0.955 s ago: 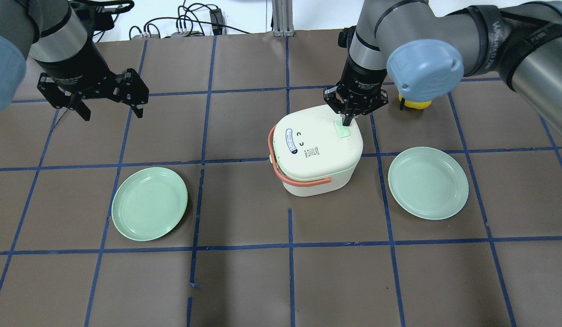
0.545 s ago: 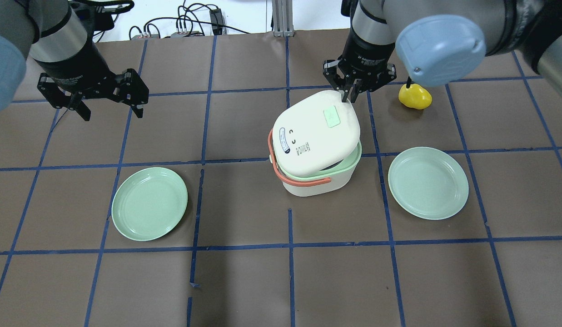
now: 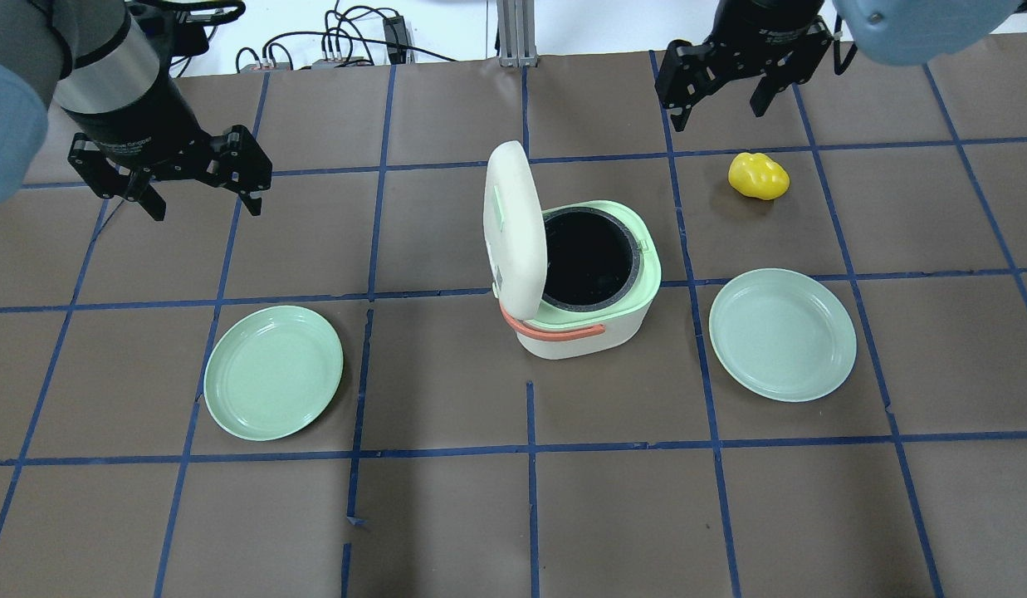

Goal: Press rice cooker button

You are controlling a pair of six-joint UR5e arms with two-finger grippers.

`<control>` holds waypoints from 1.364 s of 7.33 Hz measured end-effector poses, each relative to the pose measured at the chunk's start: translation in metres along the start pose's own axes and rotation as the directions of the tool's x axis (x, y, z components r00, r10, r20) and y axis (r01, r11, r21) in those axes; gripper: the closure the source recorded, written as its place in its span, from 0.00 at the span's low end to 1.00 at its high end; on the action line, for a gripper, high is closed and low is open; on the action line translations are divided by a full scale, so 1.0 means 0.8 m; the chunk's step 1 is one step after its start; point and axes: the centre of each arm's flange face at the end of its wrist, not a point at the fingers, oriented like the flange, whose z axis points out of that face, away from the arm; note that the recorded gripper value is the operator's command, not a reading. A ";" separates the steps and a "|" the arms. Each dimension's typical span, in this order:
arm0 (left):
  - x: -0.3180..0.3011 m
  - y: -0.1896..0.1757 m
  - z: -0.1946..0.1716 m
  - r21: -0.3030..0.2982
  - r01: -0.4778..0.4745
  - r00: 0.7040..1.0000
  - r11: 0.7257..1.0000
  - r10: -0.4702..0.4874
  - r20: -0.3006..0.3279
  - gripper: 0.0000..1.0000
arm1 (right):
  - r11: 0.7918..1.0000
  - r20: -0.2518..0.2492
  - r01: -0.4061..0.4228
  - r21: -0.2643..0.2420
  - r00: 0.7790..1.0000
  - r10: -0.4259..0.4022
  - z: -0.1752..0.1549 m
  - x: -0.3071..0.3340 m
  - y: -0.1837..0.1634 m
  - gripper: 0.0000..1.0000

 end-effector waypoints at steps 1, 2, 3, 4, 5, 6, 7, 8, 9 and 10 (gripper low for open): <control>0.000 0.000 0.000 0.000 0.000 1.000 1.000 0.000 0.000 0.00 | 1.000 -0.002 0.015 -0.009 1.000 -0.015 0.002 0.009 0.007 0.00; 0.000 0.000 0.000 0.000 0.000 1.000 1.000 0.000 0.000 0.00 | 1.000 -0.004 0.017 -0.015 1.000 -0.017 0.001 0.012 0.018 0.00; 0.000 0.000 0.000 0.000 0.000 1.000 1.000 0.000 0.000 0.00 | 1.000 -0.006 0.010 -0.020 1.000 -0.011 -0.002 0.017 0.031 0.00; 0.000 0.000 0.000 0.000 0.000 1.000 1.000 0.000 0.000 0.00 | 1.000 -0.007 0.001 -0.020 1.000 -0.001 -0.004 0.024 0.040 0.00; 0.000 0.000 0.000 0.000 0.000 1.000 1.000 0.000 0.000 0.00 | 1.000 -0.003 -0.005 -0.023 1.000 0.005 -0.004 0.026 0.046 0.00; 0.000 0.000 0.000 0.000 0.000 1.000 1.000 0.000 0.000 0.00 | 1.000 0.004 -0.007 -0.028 1.000 0.007 -0.002 0.026 0.051 0.00; 0.000 0.000 0.000 0.000 0.000 1.000 1.000 0.000 0.000 0.00 | 0.999 0.010 -0.009 -0.033 1.000 0.009 0.001 0.023 0.055 0.00; 0.000 0.000 0.000 0.000 0.000 1.000 1.000 0.000 -0.001 0.00 | 0.999 0.015 -0.013 -0.039 1.000 0.013 0.003 0.021 0.059 0.00; 0.000 0.000 0.000 0.000 0.000 1.000 1.000 0.000 -0.001 0.00 | 0.999 0.022 -0.018 -0.051 1.000 0.019 0.004 0.019 0.063 0.00; 0.000 0.000 0.000 0.000 0.000 1.000 1.000 0.000 -0.001 0.00 | 0.998 0.029 -0.020 -0.057 0.999 0.022 0.004 0.017 0.067 0.00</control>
